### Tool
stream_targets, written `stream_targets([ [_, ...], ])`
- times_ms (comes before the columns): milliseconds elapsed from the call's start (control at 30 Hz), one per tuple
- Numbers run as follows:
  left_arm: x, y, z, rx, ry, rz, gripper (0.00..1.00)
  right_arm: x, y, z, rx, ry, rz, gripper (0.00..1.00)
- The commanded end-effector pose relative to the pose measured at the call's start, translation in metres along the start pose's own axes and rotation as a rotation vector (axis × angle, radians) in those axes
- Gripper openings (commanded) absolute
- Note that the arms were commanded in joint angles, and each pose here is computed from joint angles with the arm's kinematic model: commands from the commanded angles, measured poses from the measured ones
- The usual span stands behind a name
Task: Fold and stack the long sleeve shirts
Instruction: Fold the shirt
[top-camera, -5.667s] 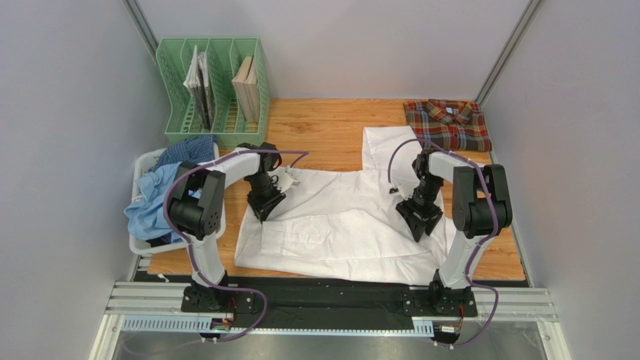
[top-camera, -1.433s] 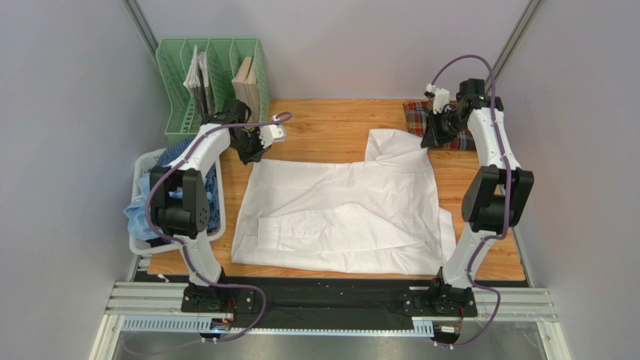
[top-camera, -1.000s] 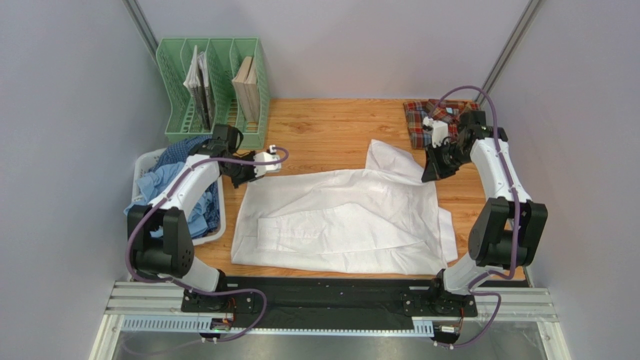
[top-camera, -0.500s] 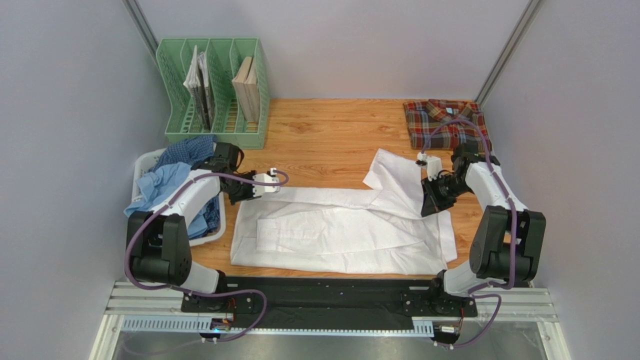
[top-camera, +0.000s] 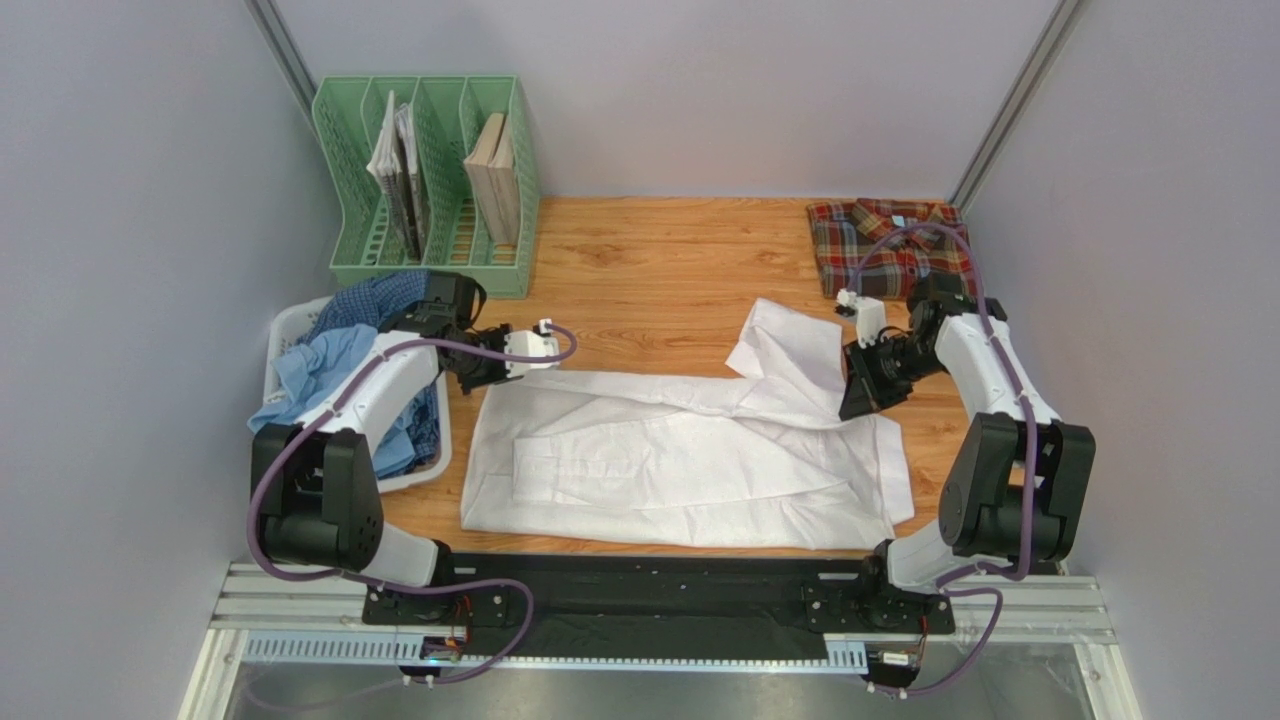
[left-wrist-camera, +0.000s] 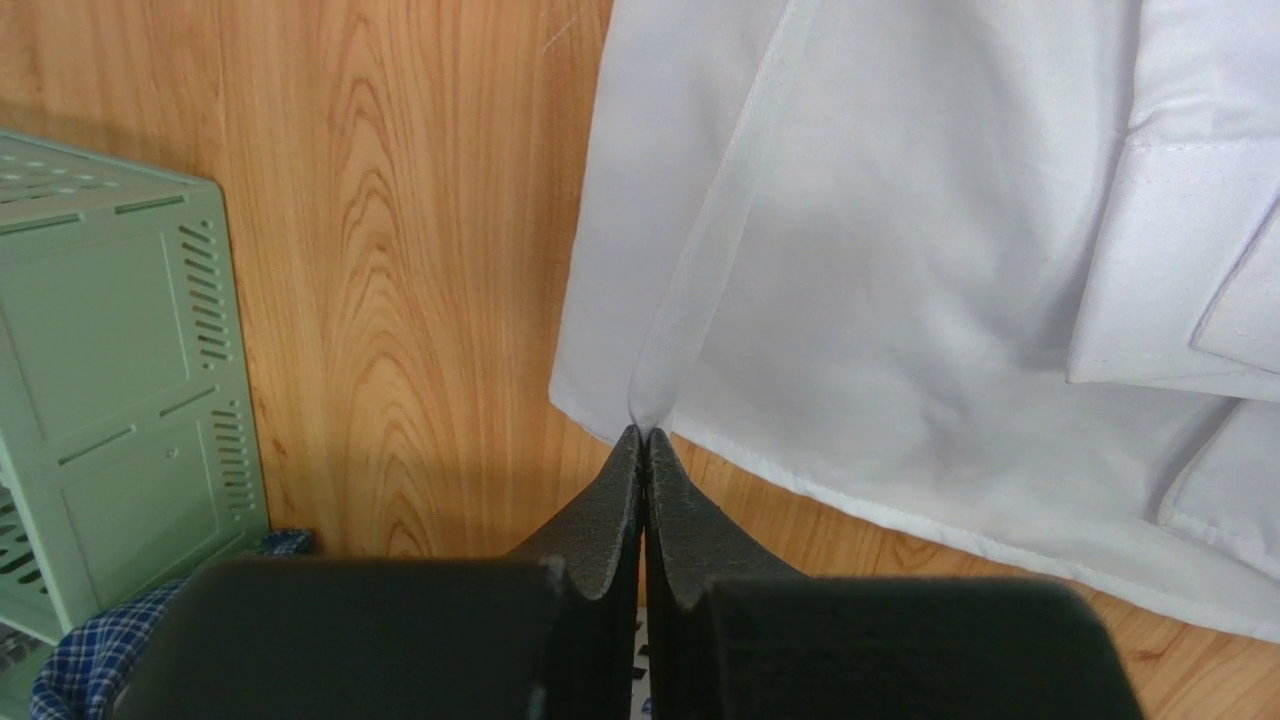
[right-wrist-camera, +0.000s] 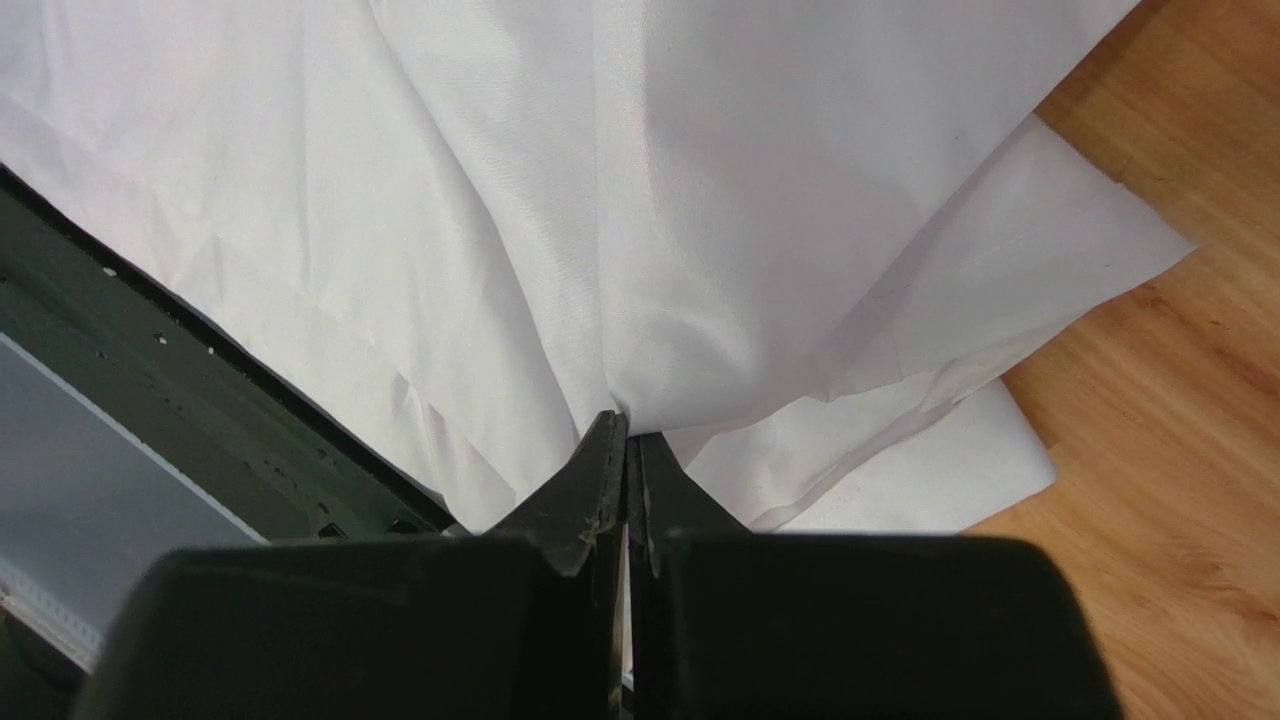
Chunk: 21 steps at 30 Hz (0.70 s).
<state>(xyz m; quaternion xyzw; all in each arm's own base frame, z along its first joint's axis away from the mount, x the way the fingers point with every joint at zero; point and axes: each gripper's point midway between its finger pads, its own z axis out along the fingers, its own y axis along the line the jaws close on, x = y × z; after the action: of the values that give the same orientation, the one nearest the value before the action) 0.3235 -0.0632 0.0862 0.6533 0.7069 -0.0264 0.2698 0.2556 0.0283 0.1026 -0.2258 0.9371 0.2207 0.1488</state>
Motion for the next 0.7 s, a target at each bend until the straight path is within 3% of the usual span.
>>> stream_targets([
  [0,-0.005,-0.006,-0.009,0.023,-0.017,0.045,0.00,0.019,0.005,0.008,-0.016,0.050,-0.003,0.00],
  [433,0.032,-0.026,0.019,0.107,0.104,0.069,0.00,0.065,-0.015,0.045,-0.026,0.233,0.029,0.02],
  [467,0.032,-0.026,0.019,0.108,0.107,0.069,0.04,0.064,-0.014,0.044,-0.031,0.233,0.025,0.04],
  [533,0.031,-0.026,0.016,0.106,0.103,0.074,0.12,0.060,-0.004,0.038,-0.075,0.221,0.016,0.18],
  [567,0.030,-0.029,0.014,0.115,0.103,0.074,0.21,0.055,0.002,0.032,-0.092,0.207,0.000,0.26],
  [600,0.026,-0.027,0.008,0.104,0.094,0.070,0.25,0.055,0.014,0.023,-0.137,0.209,0.008,0.43],
  [667,0.015,-0.027,-0.002,0.106,0.059,0.053,0.37,0.036,0.019,0.003,-0.127,0.149,-0.056,0.54],
])
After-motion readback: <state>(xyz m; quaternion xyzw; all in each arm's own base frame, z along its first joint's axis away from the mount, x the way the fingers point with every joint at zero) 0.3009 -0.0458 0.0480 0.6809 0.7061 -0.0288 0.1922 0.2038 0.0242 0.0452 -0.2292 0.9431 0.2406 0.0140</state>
